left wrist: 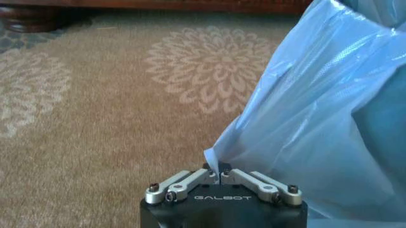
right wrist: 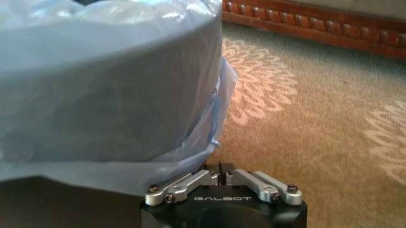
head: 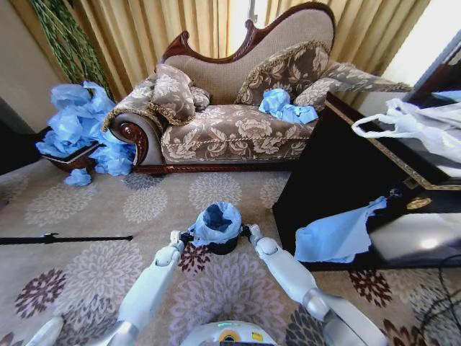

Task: Place a garbage bag over the trash bin.

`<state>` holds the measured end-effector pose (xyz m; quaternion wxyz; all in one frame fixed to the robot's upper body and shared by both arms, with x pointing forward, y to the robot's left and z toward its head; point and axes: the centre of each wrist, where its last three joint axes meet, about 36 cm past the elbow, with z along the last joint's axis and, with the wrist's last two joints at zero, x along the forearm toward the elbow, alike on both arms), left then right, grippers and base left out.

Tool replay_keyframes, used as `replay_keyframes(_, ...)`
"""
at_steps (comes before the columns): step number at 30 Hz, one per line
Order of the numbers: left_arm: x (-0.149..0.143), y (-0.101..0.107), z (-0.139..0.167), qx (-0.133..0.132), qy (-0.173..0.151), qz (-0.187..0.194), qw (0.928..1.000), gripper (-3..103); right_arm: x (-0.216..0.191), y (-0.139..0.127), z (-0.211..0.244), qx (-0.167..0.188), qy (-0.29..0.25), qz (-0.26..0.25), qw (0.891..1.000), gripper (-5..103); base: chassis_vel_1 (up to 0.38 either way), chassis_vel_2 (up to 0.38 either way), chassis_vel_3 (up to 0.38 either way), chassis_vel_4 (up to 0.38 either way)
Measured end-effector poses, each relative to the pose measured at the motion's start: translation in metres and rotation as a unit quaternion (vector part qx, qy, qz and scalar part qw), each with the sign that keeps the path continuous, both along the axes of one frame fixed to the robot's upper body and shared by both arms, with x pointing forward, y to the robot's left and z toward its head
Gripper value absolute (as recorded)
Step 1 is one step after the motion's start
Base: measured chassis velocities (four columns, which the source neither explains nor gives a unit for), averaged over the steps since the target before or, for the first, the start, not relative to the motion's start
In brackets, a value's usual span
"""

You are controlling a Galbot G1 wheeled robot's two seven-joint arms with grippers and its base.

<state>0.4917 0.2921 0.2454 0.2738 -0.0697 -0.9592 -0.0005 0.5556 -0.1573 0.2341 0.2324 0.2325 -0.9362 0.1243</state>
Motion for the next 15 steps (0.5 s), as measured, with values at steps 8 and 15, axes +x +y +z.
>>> replay_keyframes(8, -0.006, 0.004, -0.004, 0.001, 0.005, -0.001, 1.0, 0, -0.006, -0.005, -0.001, -0.005, -0.003, -0.008, 1.0, 0, 0.0, 0.0, 0.0, 0.0)
replay_keyframes(15, -0.014, 0.003, 0.008, 0.008, -0.023, -0.001, 0.9997, 3, -0.015, -0.014, -0.003, -0.012, -0.009, -0.01, 1.0, 0, 0.0, 0.0, 0.0, 0.0)
